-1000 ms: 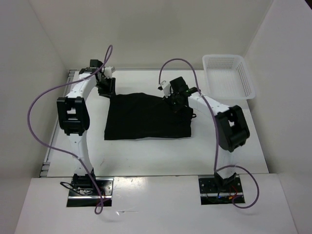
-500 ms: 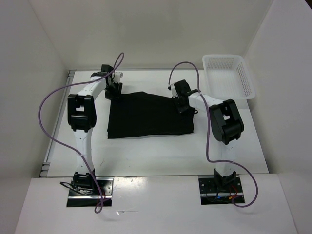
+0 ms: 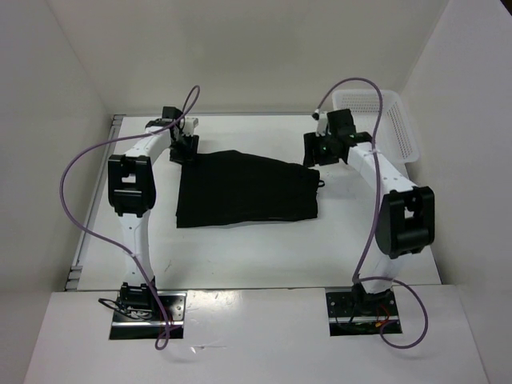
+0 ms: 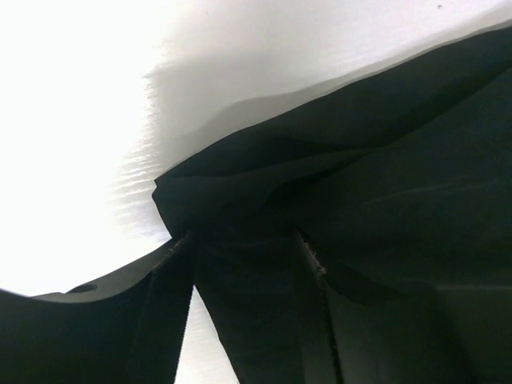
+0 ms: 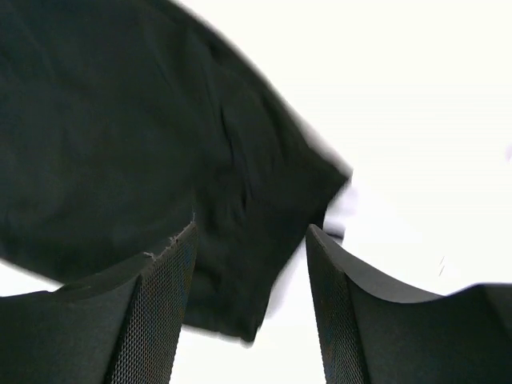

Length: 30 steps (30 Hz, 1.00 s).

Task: Fold and stack the shorts
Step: Fold the shorts

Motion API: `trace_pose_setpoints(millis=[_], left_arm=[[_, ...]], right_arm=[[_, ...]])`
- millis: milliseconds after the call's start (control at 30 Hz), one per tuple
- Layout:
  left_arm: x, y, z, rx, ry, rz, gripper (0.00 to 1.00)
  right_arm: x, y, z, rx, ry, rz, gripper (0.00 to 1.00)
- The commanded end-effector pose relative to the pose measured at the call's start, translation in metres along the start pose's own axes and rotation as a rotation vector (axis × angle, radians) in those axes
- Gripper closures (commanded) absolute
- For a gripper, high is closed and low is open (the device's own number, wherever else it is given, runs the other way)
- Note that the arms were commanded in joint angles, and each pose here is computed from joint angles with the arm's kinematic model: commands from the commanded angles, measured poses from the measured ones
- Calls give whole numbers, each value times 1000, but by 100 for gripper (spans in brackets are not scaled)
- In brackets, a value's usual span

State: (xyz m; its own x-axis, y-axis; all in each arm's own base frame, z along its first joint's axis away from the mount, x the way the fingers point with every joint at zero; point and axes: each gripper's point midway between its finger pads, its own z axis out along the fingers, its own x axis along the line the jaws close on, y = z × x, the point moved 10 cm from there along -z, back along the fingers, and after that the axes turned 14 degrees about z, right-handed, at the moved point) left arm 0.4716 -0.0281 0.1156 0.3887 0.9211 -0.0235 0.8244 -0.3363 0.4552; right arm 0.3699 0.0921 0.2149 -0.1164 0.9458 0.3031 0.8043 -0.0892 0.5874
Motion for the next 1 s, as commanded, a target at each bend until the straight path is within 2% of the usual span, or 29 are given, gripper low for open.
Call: trace_pose_setpoints(millis=[0,100,233,567,733,900,967], left_arm=[[-7,-1,-15,-15,-42,5,42],[-4,-4,-18,-16,-37,-4,42],[-6,-8,-32,-15,-15,-3,41],[-14,-15,-36,-17,-73,-7,41],[-15,-18,-35,-11,-84,-9,40],[-14,-18,-35,-8,-74,-9,40],[-14,-18,-39,-6,-65,-8,40]], right_arm=[[-5,-43,-9,155,13,149,38],[-9,-69,-2,241,27,190,36],[-26,-81,16,311,70,302,26],[-39,-105,46,389,68,333,25],[-41,-119,57,426,55,363,37],[-43,-122,62,421,35,381,70],[-42,-119,59,409,42,358,77]])
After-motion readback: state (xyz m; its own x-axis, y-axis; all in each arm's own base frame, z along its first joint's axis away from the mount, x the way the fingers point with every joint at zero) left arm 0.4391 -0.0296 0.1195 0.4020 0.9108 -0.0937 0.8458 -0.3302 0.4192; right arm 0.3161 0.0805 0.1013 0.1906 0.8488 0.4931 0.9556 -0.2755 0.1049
